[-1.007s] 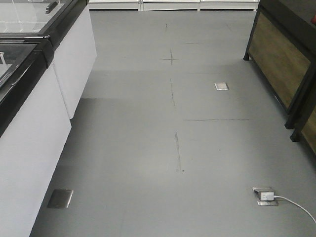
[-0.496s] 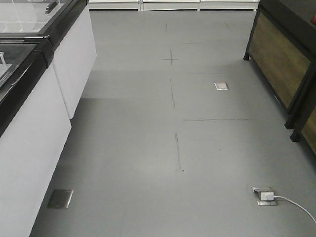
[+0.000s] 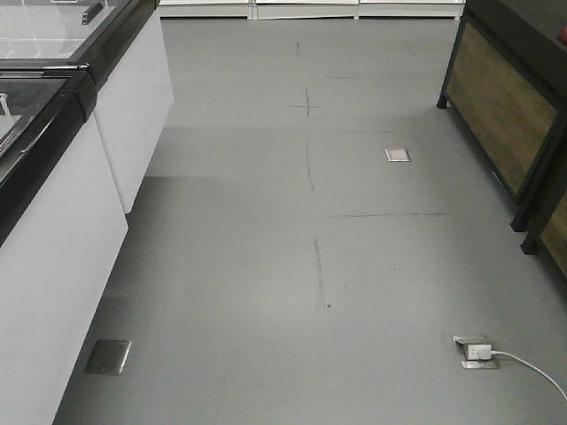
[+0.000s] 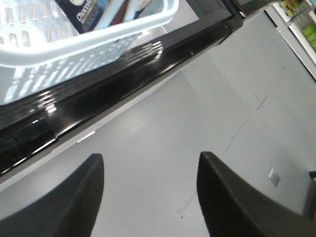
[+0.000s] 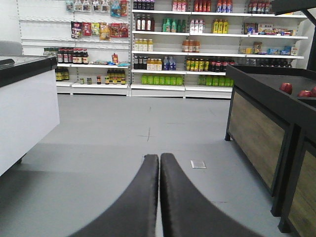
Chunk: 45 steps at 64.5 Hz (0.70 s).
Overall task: Left arm holds basket, right arm returns cookies
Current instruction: 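Lift the light-blue basket with the cookie box using the left gripper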
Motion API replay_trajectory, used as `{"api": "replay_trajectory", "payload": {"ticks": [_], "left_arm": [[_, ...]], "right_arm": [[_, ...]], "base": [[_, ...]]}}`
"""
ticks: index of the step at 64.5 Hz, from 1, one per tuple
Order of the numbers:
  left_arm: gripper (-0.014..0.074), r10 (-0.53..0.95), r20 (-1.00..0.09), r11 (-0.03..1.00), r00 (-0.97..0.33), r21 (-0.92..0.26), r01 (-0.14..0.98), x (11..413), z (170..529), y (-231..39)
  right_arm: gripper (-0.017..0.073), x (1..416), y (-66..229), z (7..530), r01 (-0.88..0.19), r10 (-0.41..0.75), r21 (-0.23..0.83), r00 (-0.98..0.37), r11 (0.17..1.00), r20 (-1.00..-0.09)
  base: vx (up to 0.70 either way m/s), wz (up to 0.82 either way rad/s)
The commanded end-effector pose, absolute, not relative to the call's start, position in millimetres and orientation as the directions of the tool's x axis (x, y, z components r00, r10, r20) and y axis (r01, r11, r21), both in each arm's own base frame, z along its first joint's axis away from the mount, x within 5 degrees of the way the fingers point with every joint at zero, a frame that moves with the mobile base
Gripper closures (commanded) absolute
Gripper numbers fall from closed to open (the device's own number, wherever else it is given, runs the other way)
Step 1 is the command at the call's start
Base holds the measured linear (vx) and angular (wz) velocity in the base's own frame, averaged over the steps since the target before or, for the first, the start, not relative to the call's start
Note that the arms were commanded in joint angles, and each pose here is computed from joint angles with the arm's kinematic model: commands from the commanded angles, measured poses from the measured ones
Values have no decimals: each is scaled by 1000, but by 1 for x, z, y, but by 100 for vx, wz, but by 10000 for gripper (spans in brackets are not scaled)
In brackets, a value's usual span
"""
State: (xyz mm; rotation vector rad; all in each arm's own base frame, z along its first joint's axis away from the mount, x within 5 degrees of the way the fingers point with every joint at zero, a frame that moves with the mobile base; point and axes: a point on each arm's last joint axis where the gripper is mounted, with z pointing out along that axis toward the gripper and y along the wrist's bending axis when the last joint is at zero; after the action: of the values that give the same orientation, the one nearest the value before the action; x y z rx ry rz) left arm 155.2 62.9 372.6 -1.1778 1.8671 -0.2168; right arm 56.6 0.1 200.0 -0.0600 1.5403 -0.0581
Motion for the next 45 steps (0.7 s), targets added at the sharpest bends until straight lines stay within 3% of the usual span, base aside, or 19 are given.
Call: {"api": "replay_trajectory", "payload": {"ticks": [1, 19, 30, 45], "left_arm": [[186, -778, -624, 534, -76, -592, -604, 157, 397, 73], [186, -827, -560, 465, -49, -634, -618, 164, 422, 103], [186, -876, -482, 406, -2, -737, -540, 168, 429, 120], [186, -885, -456, 351, 94, -787, -506, 157, 429, 149]], "right_arm": [[568, 55, 0, 207, 3, -81, -81, 111, 997, -991], [568, 55, 0, 208, 3, -81, -81, 111, 997, -990], [568, 55, 0, 208, 3, -81, -81, 111, 997, -990], [568, 55, 0, 208, 3, -81, -81, 111, 997, -990]], "base": [[0, 0], [0, 0], [0, 0], [0, 0]]}}
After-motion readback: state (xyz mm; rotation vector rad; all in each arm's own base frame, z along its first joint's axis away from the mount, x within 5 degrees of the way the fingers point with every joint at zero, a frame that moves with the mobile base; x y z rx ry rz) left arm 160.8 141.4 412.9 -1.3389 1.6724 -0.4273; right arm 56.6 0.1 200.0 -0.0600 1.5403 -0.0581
